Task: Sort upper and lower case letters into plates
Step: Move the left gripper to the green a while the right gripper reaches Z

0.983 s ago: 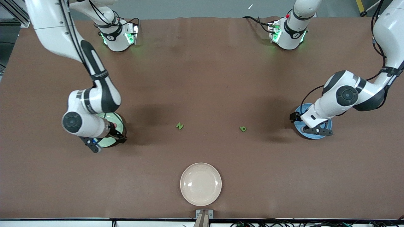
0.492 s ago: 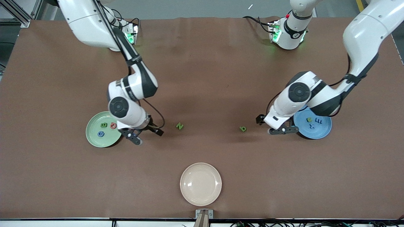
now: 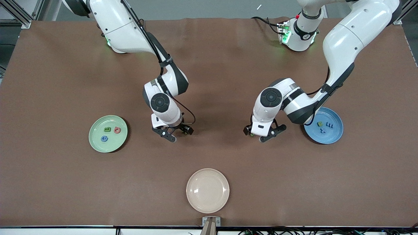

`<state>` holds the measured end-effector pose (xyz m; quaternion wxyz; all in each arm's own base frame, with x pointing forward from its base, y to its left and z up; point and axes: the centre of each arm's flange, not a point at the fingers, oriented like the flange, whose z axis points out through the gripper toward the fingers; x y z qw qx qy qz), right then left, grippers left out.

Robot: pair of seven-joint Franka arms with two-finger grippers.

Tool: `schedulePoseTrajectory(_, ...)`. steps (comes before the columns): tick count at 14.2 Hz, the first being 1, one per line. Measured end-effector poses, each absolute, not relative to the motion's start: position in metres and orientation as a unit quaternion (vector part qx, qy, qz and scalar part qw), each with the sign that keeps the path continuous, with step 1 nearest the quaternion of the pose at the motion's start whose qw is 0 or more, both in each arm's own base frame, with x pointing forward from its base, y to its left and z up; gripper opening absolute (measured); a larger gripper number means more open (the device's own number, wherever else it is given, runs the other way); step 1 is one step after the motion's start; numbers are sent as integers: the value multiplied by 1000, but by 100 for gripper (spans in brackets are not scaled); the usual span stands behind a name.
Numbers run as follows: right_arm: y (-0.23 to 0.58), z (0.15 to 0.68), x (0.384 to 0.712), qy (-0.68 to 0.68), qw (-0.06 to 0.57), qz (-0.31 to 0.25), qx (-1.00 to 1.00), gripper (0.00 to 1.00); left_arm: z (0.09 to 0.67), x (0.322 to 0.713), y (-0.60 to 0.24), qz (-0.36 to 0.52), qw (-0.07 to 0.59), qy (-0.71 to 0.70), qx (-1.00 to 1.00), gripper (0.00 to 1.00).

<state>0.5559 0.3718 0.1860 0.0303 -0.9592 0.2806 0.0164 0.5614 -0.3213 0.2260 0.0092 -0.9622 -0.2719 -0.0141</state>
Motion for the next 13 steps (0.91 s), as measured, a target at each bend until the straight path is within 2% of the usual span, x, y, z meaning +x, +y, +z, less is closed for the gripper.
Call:
schedulePoseTrajectory(4,380,182,562,308,23,4,-951,98,202,567,-321,-13,-17,-305,-952,98)
schedulePoseTrajectory(5,381,180,562,313,21,4,-950,93,196,567,-321,-13,-16,-306,-952,96)
schedulePoseTrajectory(6,381,177,562,318,20,4,-948,93,192,567,-321,-14,-14,-306,-952,96)
schedulePoseTrajectory(7,382,176,562,321,19,5,-947,88,190,566,-323,-15,-16,-305,-952,90)
schedulePoseTrajectory(9,383,176,562,325,18,5,-946,62,188,565,-327,-16,-21,-302,-953,85)
schedulePoseTrajectory(10,383,178,563,326,17,5,-945,54,186,564,-329,-14,-21,-301,-953,82)
schedulePoseTrajectory(11,384,178,564,326,17,5,-945,54,184,563,-329,-13,-21,-301,-953,81)
schedulePoseTrajectory(12,383,179,564,328,16,7,-944,46,182,563,-328,-11,-21,-302,-953,75)
schedulePoseTrajectory(13,383,180,564,332,15,7,-943,36,181,563,-328,-10,-20,-302,-953,75)
